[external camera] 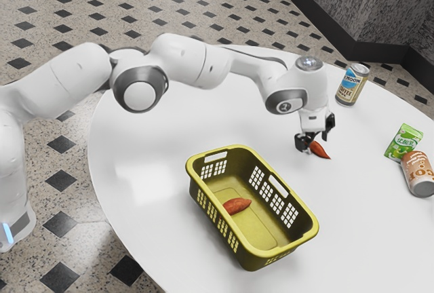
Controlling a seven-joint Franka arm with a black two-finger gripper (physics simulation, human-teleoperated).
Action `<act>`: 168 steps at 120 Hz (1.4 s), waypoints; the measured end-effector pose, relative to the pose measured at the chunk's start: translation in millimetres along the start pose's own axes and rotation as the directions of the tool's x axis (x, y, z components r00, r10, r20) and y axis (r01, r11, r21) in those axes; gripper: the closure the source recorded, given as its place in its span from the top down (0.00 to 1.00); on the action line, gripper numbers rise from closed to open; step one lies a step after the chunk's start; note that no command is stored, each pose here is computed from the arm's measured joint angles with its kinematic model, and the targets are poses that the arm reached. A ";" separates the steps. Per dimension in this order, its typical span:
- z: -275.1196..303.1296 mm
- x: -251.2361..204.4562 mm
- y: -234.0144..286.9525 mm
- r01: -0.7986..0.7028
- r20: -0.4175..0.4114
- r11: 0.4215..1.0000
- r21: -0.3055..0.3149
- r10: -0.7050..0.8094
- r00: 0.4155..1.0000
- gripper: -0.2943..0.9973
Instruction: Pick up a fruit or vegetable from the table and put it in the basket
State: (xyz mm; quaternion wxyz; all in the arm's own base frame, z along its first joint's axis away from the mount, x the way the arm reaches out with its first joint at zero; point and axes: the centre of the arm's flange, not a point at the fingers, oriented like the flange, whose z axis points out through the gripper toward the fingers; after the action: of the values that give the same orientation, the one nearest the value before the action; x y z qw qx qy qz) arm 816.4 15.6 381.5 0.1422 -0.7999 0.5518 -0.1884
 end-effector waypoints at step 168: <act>-36.3 19.6 -5.9 -0.027 -0.008 1.000 0.012 0.027 1.000 0.36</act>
State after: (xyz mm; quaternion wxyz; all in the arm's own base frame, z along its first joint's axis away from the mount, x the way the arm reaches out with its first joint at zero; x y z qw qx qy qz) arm 810.9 -1.5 419.1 0.1473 -0.7907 0.5620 -0.1931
